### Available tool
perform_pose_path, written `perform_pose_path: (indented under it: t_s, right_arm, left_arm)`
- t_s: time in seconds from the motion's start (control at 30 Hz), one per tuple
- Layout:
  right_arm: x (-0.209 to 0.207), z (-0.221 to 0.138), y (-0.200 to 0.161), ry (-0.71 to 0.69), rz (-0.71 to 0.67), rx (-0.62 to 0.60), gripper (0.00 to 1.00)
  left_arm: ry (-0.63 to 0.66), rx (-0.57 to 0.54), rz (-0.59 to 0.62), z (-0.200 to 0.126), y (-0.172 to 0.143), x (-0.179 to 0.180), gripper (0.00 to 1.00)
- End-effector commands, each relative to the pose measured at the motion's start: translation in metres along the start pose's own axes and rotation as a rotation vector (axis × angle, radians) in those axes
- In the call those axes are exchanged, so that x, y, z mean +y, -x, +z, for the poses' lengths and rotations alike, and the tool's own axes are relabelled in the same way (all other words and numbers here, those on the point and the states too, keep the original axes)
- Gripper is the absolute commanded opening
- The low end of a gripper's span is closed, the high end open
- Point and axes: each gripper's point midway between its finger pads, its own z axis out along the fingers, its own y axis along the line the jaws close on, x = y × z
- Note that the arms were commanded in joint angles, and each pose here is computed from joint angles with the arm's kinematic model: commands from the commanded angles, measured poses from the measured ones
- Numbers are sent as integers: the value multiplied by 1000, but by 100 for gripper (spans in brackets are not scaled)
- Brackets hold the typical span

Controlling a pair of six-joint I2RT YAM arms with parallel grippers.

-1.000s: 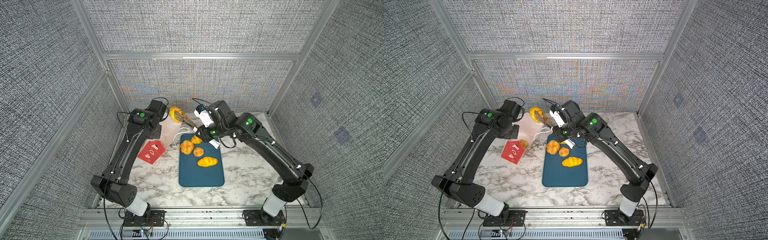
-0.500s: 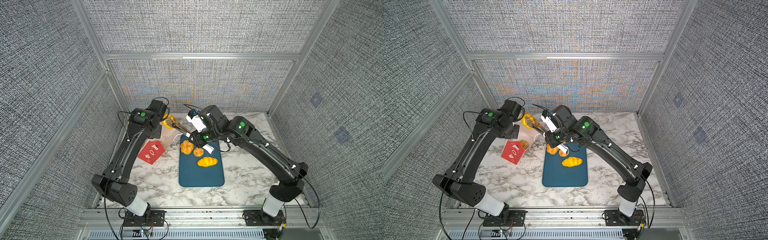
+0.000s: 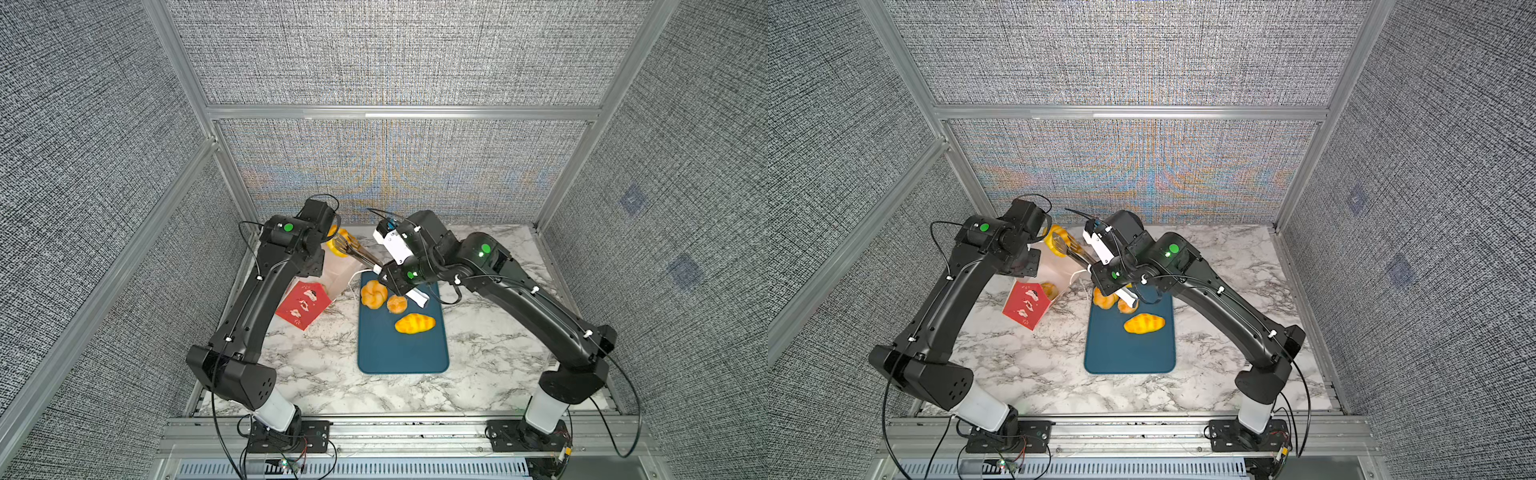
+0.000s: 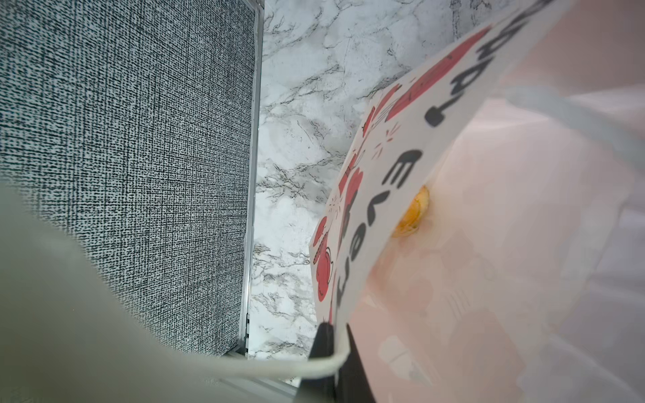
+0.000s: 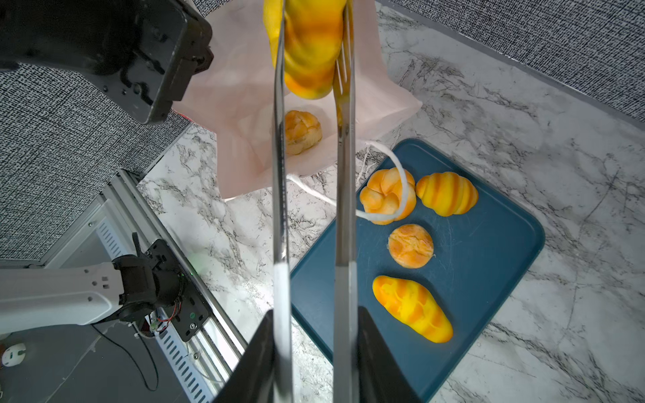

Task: Pack bread into a paper bag
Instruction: Place the fake bread in the paper bag.

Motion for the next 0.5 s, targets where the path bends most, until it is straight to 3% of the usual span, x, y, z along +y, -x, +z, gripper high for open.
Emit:
perform_pose_path:
  t_s: [0.0,0.47]
  right_arm:
    - [-2,-9,8,-15,-16,-34,34]
    - [-7,-14,1,-35,-28,-24,34]
  left_arm:
    - [5,-11,2,-1,3,1,2]
    - [6,-10,3,0,5,0,2]
